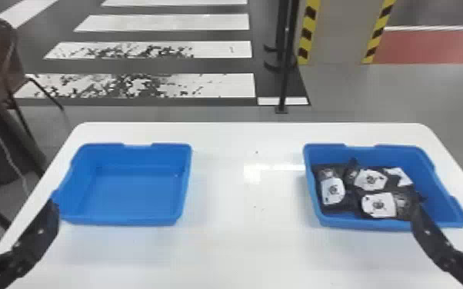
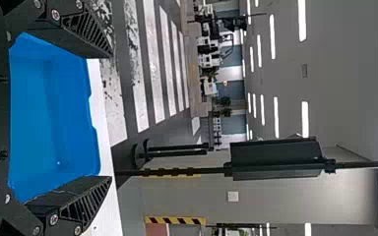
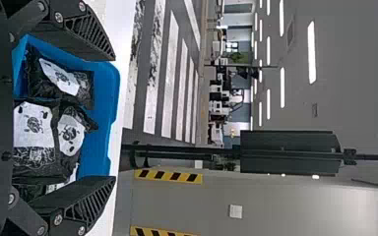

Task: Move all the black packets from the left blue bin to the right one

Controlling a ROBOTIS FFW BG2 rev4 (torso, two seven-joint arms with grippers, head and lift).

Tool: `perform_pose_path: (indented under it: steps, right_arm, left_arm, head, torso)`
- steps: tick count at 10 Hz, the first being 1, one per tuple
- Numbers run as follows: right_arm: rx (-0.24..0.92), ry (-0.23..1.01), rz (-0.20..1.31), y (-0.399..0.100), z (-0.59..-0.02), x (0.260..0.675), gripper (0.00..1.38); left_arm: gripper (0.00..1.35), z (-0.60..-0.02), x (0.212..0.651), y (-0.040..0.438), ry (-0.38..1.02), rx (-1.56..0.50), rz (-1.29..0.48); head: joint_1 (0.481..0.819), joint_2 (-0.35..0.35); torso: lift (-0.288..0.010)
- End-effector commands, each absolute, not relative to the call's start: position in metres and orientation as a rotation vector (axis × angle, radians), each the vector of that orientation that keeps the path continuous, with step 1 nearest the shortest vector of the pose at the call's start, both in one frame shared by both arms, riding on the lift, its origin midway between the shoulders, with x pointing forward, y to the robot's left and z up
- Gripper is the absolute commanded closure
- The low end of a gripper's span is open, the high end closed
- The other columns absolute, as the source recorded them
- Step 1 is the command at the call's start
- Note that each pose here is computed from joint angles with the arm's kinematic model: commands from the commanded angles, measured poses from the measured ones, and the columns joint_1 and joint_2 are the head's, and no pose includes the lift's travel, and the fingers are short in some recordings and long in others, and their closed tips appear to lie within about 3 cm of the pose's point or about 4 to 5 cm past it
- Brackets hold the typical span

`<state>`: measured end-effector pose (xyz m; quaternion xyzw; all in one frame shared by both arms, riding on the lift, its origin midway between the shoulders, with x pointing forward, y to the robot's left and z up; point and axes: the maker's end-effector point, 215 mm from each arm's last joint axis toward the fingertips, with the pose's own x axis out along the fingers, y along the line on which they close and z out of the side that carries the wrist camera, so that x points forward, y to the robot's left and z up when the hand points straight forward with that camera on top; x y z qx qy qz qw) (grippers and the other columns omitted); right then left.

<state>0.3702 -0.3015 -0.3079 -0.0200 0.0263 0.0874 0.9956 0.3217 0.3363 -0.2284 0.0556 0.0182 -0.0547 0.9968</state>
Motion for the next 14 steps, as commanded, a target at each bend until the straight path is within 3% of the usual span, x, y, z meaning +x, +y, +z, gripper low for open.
perform_pose_path:
  steps: [1, 3, 6, 14]
  right_arm:
    - [-0.039, 0.052, 0.161, -0.296, -0.305, 0.340, 0.17]
    - [-0.018, 0.076, 0.181, -0.278, -0.310, 0.326, 0.17]
    - [-0.008, 0.053, 0.207, -0.266, -0.308, 0.339, 0.17]
    - [0.035, 0.063, 0.209, -0.262, -0.318, 0.339, 0.17]
  left_arm:
    - [0.17, -0.239, 0.316, 0.339, 0.001, 0.139, -0.098]
    - [0.17, -0.246, 0.316, 0.347, -0.022, 0.196, -0.084]
    - [0.17, -0.259, 0.320, 0.352, -0.023, 0.162, -0.073]
    - [0.17, -0.285, 0.325, 0.338, 0.010, 0.028, -0.088]
  head:
    - [0.695, 0.059]
    - [0.695, 0.082]
    - [0.695, 0.144]
    - [0.695, 0.133]
  torso:
    - [-0.140]
    - [-0.140]
    - [-0.140]
    - [-0.140]
